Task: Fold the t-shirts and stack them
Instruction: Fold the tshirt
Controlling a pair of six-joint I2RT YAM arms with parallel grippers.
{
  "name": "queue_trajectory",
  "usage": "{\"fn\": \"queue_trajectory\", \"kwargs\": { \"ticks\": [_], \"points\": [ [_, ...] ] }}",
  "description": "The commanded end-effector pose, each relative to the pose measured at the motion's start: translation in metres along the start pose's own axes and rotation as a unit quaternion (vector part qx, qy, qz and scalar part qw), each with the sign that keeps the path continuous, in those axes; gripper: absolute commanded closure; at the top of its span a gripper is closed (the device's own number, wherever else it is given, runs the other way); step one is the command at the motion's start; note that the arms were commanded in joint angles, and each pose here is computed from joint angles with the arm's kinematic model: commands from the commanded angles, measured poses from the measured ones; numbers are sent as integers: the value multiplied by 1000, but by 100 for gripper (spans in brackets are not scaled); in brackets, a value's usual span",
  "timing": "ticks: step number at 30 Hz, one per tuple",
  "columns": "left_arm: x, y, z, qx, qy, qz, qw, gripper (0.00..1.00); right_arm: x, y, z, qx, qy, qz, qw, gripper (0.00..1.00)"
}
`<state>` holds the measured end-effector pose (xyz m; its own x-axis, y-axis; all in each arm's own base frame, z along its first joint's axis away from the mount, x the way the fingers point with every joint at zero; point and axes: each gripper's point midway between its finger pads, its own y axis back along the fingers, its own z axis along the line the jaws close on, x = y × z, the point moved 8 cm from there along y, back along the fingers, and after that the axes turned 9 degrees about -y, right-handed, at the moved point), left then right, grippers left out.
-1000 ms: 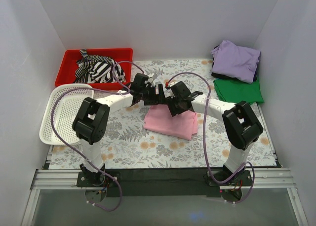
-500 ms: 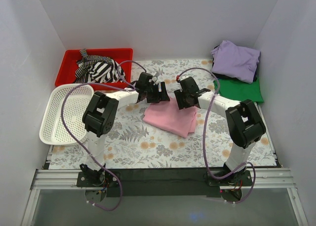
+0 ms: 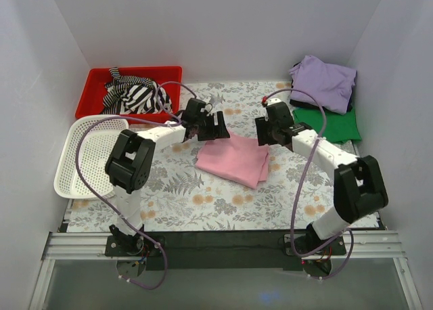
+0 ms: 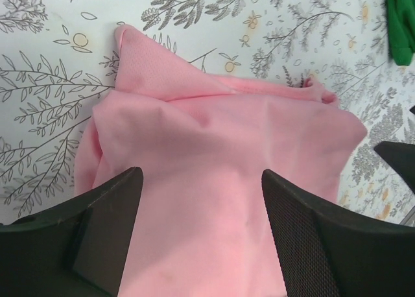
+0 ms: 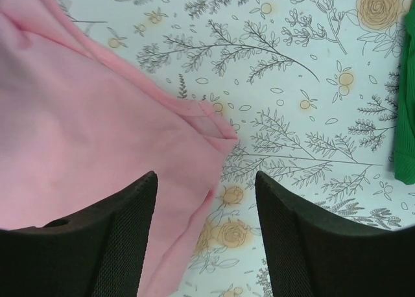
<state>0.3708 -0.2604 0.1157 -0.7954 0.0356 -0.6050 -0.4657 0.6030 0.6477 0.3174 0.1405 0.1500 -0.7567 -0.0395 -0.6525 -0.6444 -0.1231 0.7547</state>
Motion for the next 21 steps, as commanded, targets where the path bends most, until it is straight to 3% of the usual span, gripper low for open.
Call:
{"fn": "queue_trajectory", "kwargs": {
  "ticks": [1,6,10,21],
  "points": [
    [-28,44,-23,7,-14,-60,998,27,-4,34,1,-64,-51,-12,997,32],
    [-28,74,-26,-21,-26,-86,996,26,37,44,15,-164,-101,58,980,30],
    [-7,73,-9,-68,-28,-72,995,26,68,50,18,-212,-142,69,964,28],
    [26,55,27,-157,-8,-40,987,24,107,50,15,-232,-171,86,954,21]
  ]
}}
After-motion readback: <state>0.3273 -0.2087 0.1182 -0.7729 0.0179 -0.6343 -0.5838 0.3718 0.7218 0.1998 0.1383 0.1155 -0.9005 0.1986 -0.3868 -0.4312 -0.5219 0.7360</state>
